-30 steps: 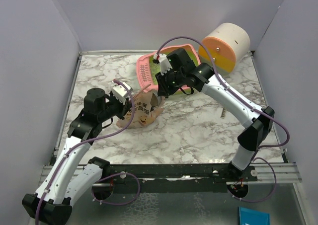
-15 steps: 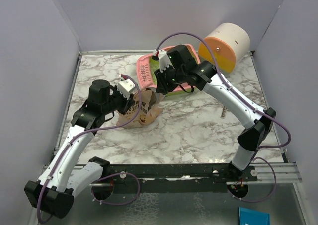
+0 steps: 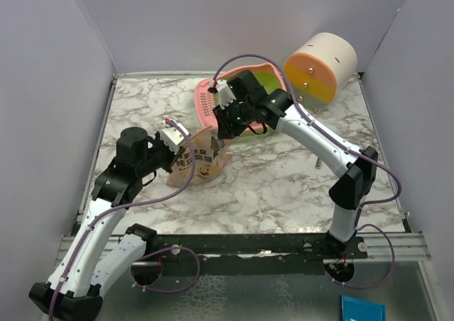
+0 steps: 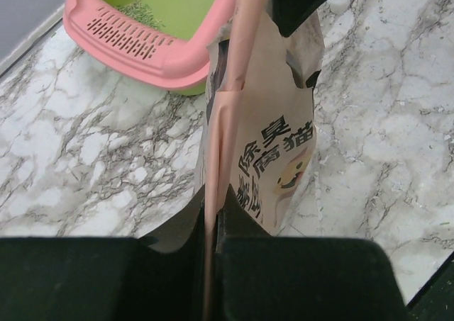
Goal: Fill the litter box with clean litter
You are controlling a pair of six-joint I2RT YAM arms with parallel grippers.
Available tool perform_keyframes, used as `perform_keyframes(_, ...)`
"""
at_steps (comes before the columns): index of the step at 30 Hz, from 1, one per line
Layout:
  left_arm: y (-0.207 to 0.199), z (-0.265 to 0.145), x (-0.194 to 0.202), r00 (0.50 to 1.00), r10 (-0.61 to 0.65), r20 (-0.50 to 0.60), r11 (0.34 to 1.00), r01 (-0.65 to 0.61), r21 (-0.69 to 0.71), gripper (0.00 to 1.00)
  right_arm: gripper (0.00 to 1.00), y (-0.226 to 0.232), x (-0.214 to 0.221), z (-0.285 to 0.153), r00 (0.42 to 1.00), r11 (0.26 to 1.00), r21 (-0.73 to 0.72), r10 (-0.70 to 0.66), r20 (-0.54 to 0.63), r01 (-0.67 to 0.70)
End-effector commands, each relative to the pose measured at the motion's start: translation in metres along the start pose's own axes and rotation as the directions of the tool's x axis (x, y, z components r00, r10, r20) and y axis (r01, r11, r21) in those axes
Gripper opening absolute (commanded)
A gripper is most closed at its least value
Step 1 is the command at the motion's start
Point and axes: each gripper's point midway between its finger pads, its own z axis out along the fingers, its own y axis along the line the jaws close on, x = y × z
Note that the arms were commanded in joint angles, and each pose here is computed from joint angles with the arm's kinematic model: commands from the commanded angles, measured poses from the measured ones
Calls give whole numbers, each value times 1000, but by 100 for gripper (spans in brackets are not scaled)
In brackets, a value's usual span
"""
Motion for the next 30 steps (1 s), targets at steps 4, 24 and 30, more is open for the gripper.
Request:
perform_keyframes(4, 10, -12, -40, 972, 85, 218, 994, -67, -91, 0, 1, -1, 4, 18, 1000, 1000, 27, -1, -30, 1)
perform_keyframes(24, 4, 8, -25, 972, 52, 229, 998, -42, -49, 0, 1, 19, 48, 70, 992, 994, -95, 45, -114, -56)
perform_keyframes(30, 8, 15, -26, 972, 80, 219, 996, -71, -49, 0, 1, 36, 49, 75, 990, 978, -194, 49, -132, -75)
